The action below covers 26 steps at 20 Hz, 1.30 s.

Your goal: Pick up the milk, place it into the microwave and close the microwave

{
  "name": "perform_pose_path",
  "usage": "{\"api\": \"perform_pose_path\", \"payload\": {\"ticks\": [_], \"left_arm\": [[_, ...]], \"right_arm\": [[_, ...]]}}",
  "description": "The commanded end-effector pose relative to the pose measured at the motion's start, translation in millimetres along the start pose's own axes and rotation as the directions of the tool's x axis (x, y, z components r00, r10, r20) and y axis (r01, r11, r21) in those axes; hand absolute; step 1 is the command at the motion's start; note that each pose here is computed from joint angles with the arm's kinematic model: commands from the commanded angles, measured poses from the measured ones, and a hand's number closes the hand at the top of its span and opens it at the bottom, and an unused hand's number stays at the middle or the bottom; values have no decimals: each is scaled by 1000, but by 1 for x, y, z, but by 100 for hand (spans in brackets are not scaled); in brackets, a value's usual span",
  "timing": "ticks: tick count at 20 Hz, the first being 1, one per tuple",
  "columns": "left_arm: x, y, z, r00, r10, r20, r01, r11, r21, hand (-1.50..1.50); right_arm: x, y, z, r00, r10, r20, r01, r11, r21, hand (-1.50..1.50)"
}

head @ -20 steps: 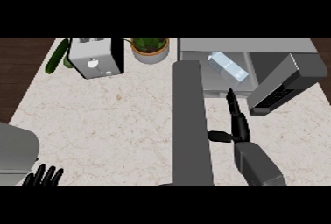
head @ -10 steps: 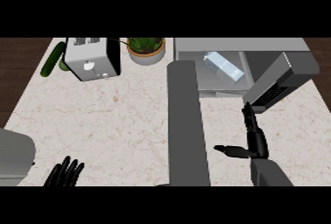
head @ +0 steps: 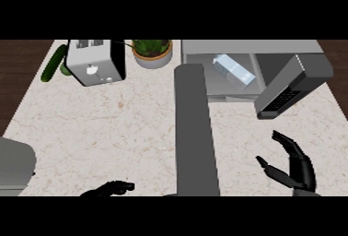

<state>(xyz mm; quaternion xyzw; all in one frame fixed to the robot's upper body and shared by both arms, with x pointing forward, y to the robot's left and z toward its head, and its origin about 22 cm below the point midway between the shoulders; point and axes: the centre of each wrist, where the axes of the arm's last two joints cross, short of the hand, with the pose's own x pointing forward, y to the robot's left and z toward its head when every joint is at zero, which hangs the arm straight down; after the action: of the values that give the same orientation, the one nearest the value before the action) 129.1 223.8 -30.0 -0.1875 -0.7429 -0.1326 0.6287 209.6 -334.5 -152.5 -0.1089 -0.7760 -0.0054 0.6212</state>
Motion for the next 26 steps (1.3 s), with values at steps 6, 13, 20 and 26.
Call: {"api": "perform_pose_path", "payload": {"ticks": [6, 13, 20, 26], "left_arm": [[-21, -23, -59, 998, -57, -15, 56, 995, -88, 150], [-37, -32, -102, 986, -167, 1, 166, 985, -46, 150], [-69, -46, -125, 941, -255, -225, 151, 906, -395, 150], [-80, -87, -141, 920, -306, -244, 122, 816, -565, 150]], "right_arm": [[15, -71, 27, 998, -55, 36, 58, 995, -82, -150], [34, -109, 61, 998, -59, 34, 62, 995, -75, -150], [32, -116, 42, 996, -82, 30, 84, 994, -67, -150], [28, -111, 43, 993, -83, 85, 87, 995, -47, -150]]}}
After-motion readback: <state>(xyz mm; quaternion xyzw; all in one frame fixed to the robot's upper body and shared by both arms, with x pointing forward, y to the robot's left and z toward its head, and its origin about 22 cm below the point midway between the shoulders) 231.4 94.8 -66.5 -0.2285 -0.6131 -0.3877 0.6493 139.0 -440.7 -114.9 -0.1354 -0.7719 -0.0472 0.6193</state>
